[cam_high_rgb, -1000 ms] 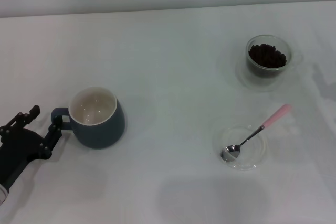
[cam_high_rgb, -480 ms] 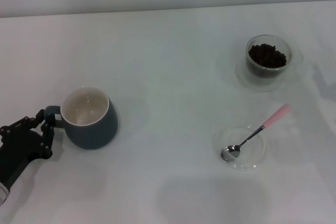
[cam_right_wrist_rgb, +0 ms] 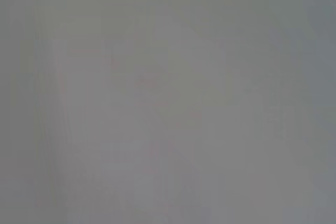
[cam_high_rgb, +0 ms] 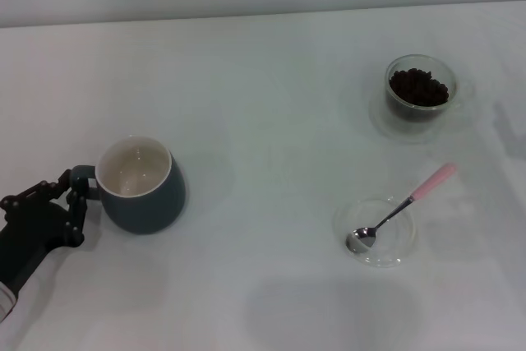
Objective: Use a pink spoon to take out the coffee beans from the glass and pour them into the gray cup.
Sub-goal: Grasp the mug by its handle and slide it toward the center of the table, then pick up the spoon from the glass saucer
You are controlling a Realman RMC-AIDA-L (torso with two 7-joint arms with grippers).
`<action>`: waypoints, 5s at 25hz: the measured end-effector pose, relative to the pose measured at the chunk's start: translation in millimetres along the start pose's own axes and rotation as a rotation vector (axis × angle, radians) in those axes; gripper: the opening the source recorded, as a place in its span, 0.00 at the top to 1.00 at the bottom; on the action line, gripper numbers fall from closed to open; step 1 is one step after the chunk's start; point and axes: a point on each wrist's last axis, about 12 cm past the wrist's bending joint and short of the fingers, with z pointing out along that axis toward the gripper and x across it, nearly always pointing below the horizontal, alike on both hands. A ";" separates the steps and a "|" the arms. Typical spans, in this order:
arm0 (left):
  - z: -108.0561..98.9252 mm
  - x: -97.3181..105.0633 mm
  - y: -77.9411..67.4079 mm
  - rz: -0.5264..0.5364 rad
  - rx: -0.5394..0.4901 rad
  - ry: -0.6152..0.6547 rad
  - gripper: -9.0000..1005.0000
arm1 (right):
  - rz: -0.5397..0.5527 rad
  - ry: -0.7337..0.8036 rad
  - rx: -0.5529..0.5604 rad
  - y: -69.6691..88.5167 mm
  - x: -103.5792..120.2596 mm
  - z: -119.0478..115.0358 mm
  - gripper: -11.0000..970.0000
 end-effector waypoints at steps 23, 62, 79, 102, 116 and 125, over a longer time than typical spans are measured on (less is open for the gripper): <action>44.4 -25.0 -11.9 0.035 0.236 0.006 0.88 | 0.000 -0.010 -0.010 1.7 -1.7 4.0 0.30; 102.5 -55.2 -35.3 0.244 0.488 0.086 0.88 | -0.006 -0.027 -0.022 3.3 -4.7 9.9 0.30; 42.4 -33.4 -12.6 0.079 0.328 -0.050 0.52 | 0.000 0.015 -0.036 -1.6 -1.9 4.2 0.30; -4.2 -18.9 -6.7 0.038 0.213 -0.131 0.52 | 0.661 0.397 -0.244 -14.8 -4.4 -3.2 0.30; -14.6 -21.6 -5.3 0.059 0.189 -0.193 0.52 | 0.702 0.543 -0.315 12.2 16.5 -16.0 0.30; -14.9 -21.6 -5.3 0.063 0.188 -0.194 0.52 | 0.712 0.567 -0.336 22.3 22.0 -16.7 0.30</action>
